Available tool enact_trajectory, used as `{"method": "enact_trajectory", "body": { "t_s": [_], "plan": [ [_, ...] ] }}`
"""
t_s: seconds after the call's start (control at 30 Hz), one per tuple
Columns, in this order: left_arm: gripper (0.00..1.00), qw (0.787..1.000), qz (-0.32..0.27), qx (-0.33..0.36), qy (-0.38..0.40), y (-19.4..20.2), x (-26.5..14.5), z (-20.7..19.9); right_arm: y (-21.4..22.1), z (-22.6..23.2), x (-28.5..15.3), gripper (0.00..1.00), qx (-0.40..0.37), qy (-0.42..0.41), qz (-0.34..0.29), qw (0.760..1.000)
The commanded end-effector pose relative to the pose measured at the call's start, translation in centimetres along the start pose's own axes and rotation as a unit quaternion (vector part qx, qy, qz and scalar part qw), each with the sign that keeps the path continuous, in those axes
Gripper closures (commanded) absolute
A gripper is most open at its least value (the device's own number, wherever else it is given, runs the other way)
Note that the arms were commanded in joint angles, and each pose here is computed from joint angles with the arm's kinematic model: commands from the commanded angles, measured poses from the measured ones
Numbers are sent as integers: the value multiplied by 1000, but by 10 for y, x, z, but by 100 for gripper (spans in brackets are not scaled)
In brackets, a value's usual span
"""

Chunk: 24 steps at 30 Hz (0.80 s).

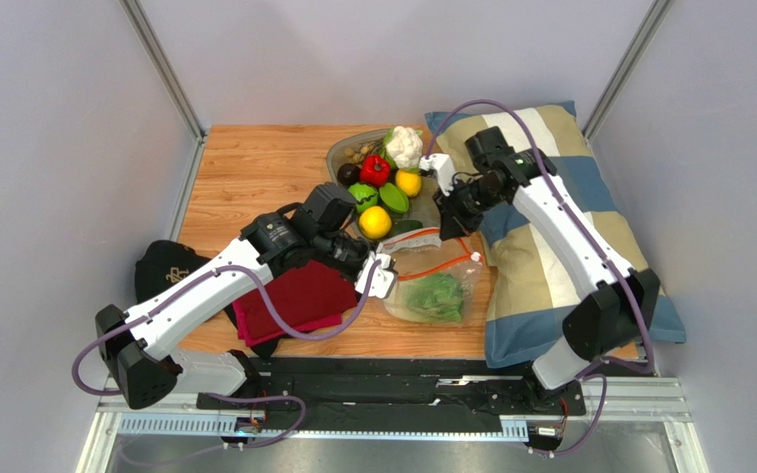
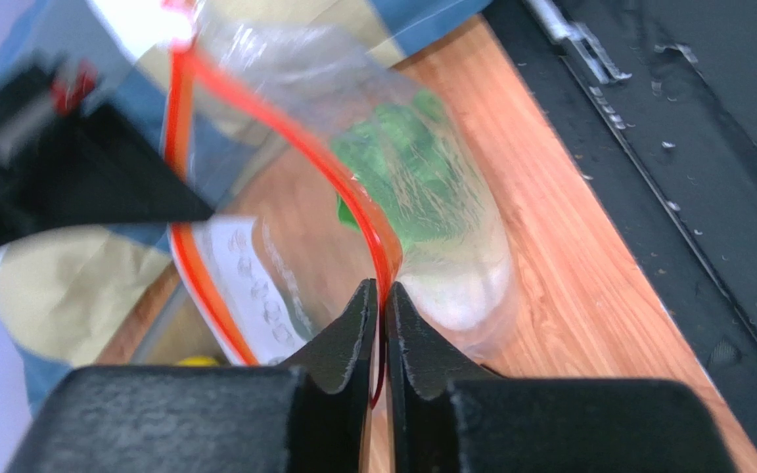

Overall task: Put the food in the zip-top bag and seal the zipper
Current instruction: Place the fake vegetable in the zipper food storage bag, then pick up the fake vegetable from the bin.

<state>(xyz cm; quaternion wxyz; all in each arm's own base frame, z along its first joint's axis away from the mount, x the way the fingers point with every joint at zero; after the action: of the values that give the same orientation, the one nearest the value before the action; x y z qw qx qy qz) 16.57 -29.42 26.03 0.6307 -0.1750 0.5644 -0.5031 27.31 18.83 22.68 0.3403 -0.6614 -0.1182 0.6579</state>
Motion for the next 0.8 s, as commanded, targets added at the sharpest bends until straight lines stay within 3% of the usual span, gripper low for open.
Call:
{"method": "enact_trajectory", "body": {
  "t_s": [0.0, 0.07, 0.1, 0.13, 0.27, 0.43, 0.53, 0.67, 0.77],
  "plan": [
    [61, 990, -49, -97, -88, -12, -16, 39, 11, -13, -10, 100, 43, 66, -15, 997],
    [40, 980, -83, -145, -108, -20, -23, 56, 25, -16, 2, 100, 65, 69, -3, 996],
    [35, 969, -91, -188, -132, -10, -32, 73, 32, -21, 4, 100, 88, 80, 5, 993],
    [30, 945, -118, -260, -159, -18, -42, 88, 39, -21, 9, 100, 105, 79, 12, 991],
    [1, 873, -96, -413, -242, 15, -66, 136, 52, -32, 4, 100, 183, 100, 3, 978],
    [1, 777, 17, -538, -327, 99, -66, 175, 46, -28, -18, 100, 240, 124, -42, 962],
    [1, 737, 50, -566, -366, 135, -58, 194, 31, -19, -26, 100, 255, 112, -75, 958],
    [1, 710, 40, -574, -406, 162, -56, 228, 23, -15, -30, 100, 264, 102, -90, 955],
    [1, 714, -22, -565, -414, 159, -56, 261, 28, -16, -29, 100, 268, 108, -83, 954]
  ]
}}
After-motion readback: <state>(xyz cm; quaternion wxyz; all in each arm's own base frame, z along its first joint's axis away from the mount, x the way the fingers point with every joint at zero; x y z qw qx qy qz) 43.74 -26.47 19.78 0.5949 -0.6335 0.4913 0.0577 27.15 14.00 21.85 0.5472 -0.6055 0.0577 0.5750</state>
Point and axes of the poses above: each gripper's point midway between its finger pads, its own x axis out along the fingers, its own z axis along the line the jaws close on, y = z × x, the point moved 2 cm from there along -x, back along the fingers, and after that the axes turned 13 degrees about -x, right-handed, at the moved point
